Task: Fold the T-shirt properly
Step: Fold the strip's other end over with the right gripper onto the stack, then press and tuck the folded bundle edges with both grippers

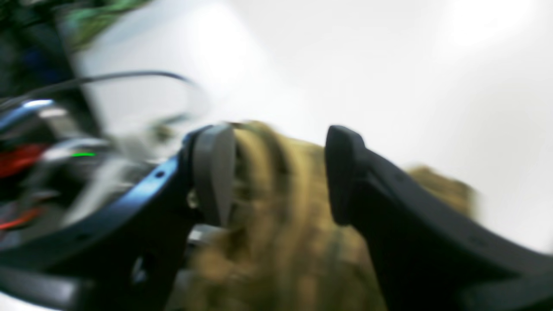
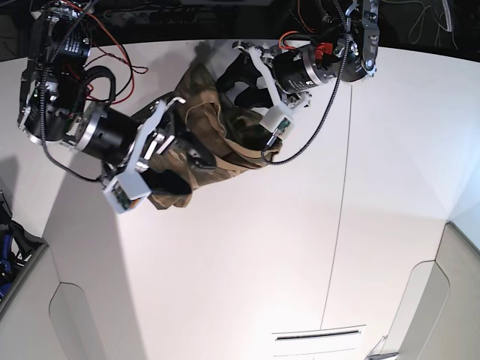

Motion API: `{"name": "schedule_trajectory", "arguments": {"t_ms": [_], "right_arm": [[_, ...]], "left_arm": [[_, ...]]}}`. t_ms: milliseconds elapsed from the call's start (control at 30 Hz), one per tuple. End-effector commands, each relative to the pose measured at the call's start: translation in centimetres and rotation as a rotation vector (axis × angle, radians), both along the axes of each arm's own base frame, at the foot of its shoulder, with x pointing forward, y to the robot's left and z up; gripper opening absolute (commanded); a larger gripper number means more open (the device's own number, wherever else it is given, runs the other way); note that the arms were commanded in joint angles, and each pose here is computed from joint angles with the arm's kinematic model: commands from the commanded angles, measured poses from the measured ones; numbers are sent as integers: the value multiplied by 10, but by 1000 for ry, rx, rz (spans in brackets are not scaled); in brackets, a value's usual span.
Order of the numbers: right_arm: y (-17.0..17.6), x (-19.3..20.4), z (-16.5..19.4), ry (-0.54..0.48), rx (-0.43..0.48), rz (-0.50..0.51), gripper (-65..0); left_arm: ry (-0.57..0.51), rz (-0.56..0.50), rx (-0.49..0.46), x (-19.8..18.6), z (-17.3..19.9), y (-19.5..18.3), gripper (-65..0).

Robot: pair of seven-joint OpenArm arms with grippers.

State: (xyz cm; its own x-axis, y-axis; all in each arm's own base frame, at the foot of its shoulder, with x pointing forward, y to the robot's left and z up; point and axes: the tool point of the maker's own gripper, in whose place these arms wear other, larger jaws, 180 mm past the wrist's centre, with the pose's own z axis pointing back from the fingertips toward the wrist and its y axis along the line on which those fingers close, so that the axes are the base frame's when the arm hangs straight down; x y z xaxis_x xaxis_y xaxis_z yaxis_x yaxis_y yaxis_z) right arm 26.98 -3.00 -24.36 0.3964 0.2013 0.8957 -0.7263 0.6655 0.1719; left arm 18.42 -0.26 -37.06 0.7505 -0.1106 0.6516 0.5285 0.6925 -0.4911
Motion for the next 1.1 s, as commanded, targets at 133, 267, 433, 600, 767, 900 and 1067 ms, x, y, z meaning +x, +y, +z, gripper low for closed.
{"name": "schedule_trajectory", "arguments": {"t_ms": [133,267,433,600,767,900,1067], "right_arm": [[-43,24,19,-89,10,-150,-321],[-72,34,18,-97,-4,-244,-365],[-89,40,23,-125,2,-303,-650],[-97,45,23,-159,-43,-340,-650],[-99,46,21,-159,-48,-348,-650],[-104,52,6,-113,-33,-361,-650],[-114,72,-29,14,36,-388,-650]], "left_arm": [[-67,105,13,18,18,33,-298],[-101,213,23,29,29,67,-298],[-177,315,-26,37,56,100,-300],[-280,341,-176,39,103,103,-471],[-309,234,-247,33,124,69,-553],[-295,106,-258,25,119,23,-553],[-316,16,-230,19,110,-18,-553]]}}
